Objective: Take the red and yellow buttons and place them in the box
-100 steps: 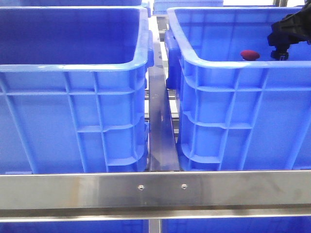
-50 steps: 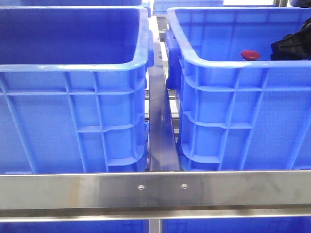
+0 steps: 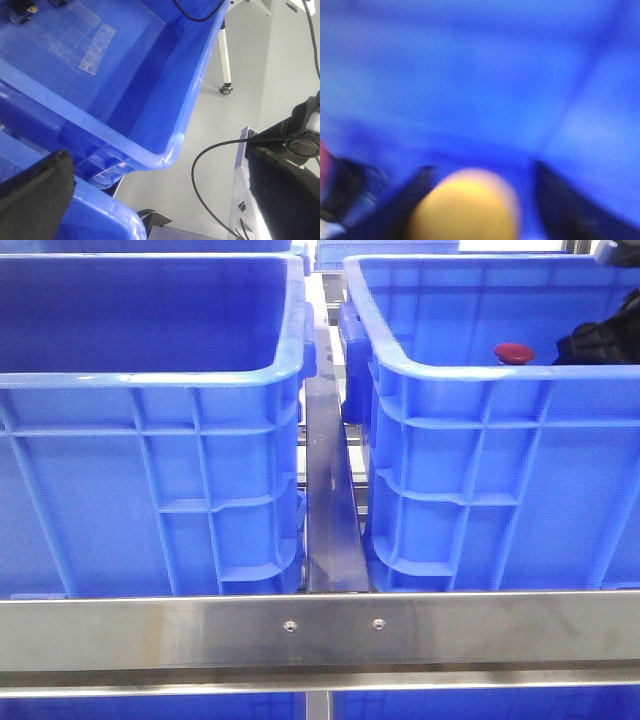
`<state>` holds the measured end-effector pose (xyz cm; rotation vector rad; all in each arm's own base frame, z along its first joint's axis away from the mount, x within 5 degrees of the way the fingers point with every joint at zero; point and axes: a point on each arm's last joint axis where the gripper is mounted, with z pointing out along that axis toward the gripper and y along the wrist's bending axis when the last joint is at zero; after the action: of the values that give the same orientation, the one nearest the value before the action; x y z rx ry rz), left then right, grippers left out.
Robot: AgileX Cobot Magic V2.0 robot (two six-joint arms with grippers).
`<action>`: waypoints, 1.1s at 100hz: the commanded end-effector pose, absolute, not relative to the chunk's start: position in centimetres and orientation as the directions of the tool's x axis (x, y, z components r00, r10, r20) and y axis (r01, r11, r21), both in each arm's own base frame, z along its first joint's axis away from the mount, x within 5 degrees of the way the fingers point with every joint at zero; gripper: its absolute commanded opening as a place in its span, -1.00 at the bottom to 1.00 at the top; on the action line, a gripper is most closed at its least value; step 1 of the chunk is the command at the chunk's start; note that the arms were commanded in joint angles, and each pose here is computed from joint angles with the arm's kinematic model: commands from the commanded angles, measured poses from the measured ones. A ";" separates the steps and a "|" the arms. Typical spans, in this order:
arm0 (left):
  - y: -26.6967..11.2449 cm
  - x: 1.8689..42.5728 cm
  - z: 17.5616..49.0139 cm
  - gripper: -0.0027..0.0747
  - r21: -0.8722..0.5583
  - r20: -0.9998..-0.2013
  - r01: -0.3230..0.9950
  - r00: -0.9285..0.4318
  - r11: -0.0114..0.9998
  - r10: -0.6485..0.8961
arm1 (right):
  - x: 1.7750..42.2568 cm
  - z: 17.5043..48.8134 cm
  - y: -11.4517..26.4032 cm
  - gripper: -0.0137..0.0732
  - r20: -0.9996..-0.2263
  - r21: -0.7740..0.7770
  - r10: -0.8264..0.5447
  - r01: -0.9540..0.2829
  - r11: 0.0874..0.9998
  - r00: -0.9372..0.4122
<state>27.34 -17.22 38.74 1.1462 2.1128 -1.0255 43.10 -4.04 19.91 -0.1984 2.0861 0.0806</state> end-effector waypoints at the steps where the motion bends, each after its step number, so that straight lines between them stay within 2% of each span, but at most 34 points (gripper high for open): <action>1: -17.1 26.0 41.3 0.78 -0.381 -0.777 0.873 -0.482 0.306 0.406 | 43.0 23.3 -4.4 0.55 -0.914 0.029 -0.027 -0.133 0.991 -0.404; 34: -17.1 26.0 41.3 0.78 -0.381 -0.777 0.873 -0.482 0.306 0.406 | 41.8 27.0 -4.2 0.55 -0.944 0.001 -0.041 -0.127 0.992 -0.327; 55: -17.1 26.0 41.3 0.78 -0.381 -0.777 0.873 -0.482 0.306 0.406 | 39.7 30.1 -3.9 0.55 -0.963 -0.018 -0.050 -0.122 0.992 -0.266; 62: -17.1 26.0 41.3 0.78 -0.381 -0.777 0.873 -0.482 0.306 0.406 | 38.5 30.8 -3.7 0.41 -0.965 -0.021 -0.052 -0.121 0.992 -0.255; 73: -17.1 25.8 41.5 0.72 -0.384 -0.776 0.872 -0.483 0.305 0.405 | 36.4 31.5 -3.4 -0.10 -0.968 -0.023 -0.053 -0.121 0.992 -0.245; 82: -17.1 25.3 41.9 0.47 -0.390 -0.776 0.869 -0.489 0.306 0.399 | 34.6 31.9 -3.0 -0.53 -0.971 -0.009 -0.040 -0.131 0.991 -0.236; 91: -17.2 24.4 42.4 0.00 -0.367 -0.786 0.881 -0.466 0.298 0.407 | 32.8 32.4 -2.5 -0.84 -0.976 -0.003 -0.037 -0.156 0.988 -0.216; 104: -16.8 23.0 43.1 -0.89 -0.330 -0.804 0.893 -0.435 0.306 0.404 | 30.5 32.6 -1.7 -0.85 -0.981 0.005 -0.034 -0.202 0.979 -0.190; 106: -16.7 22.8 43.2 -0.98 -0.325 -0.809 0.893 -0.433 0.311 0.398 | 30.1 32.7 -1.5 -0.84 -0.982 0.006 -0.034 -0.209 0.978 -0.183; 110: -16.5 22.4 43.3 -0.98 -0.311 -0.818 0.893 -0.425 0.324 0.387 | 29.5 32.9 -1.3 -0.85 -0.985 0.006 -0.033 -0.221 0.975 -0.172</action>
<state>24.59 -16.83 40.81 1.1604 2.0644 -1.0011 31.04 -1.78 30.18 -0.2454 1.8607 0.0738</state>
